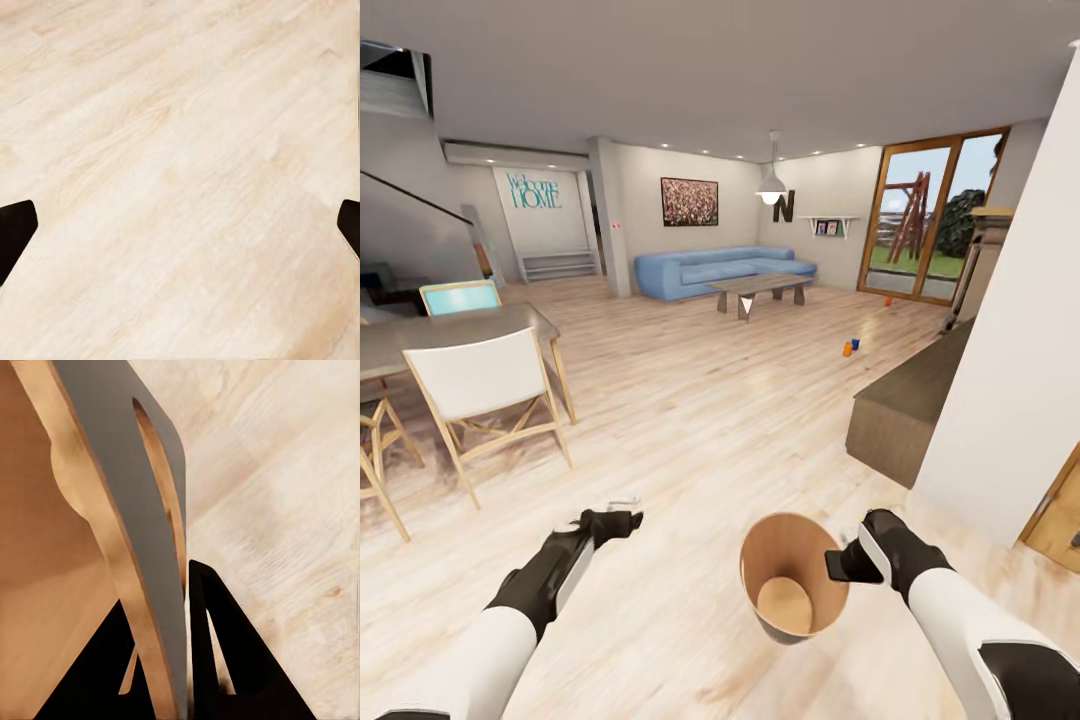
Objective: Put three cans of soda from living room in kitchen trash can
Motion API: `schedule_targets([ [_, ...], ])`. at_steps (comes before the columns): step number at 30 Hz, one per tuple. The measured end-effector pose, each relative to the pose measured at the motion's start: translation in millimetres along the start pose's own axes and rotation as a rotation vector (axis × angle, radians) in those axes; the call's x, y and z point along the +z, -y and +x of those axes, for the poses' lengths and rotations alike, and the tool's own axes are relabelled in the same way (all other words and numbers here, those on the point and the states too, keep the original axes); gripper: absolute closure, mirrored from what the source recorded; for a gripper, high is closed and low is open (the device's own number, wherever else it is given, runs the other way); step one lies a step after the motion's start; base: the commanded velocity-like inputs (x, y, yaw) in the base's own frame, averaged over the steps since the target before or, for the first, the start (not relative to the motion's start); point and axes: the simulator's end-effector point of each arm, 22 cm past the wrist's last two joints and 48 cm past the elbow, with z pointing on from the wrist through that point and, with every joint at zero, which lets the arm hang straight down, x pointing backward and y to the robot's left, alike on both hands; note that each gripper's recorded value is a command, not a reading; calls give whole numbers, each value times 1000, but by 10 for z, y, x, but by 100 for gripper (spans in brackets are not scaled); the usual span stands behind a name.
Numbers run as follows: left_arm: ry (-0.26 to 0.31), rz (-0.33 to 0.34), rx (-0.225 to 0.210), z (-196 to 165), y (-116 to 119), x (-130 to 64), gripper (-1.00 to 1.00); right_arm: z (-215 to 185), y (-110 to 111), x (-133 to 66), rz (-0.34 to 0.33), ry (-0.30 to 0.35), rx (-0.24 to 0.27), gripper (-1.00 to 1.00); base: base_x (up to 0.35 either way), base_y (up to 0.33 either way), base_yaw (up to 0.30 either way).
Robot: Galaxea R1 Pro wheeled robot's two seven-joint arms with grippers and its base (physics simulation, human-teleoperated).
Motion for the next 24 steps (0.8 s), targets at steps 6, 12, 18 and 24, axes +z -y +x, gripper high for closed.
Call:
schedule_targets([
  [6, 52, 14, 15, 296, 64, -177, -100, -113, -76, -243, -27, -42, 11, 100, 0, 0, 0],
  [12, 117, 16, 31, 534, 31, -392, -100, -169, -181, -453, -65, -84, 27, 100, 0, 0, 0],
  [18, 155, 24, 50, 577, -39, -542, -100, -329, -209, -665, -68, -82, 26, 100, 0, 0, 0],
  [24, 192, 42, 76, 460, -127, -652, -100, -398, -208, -788, -61, -78, 20, 100, 0, 0, 0],
])
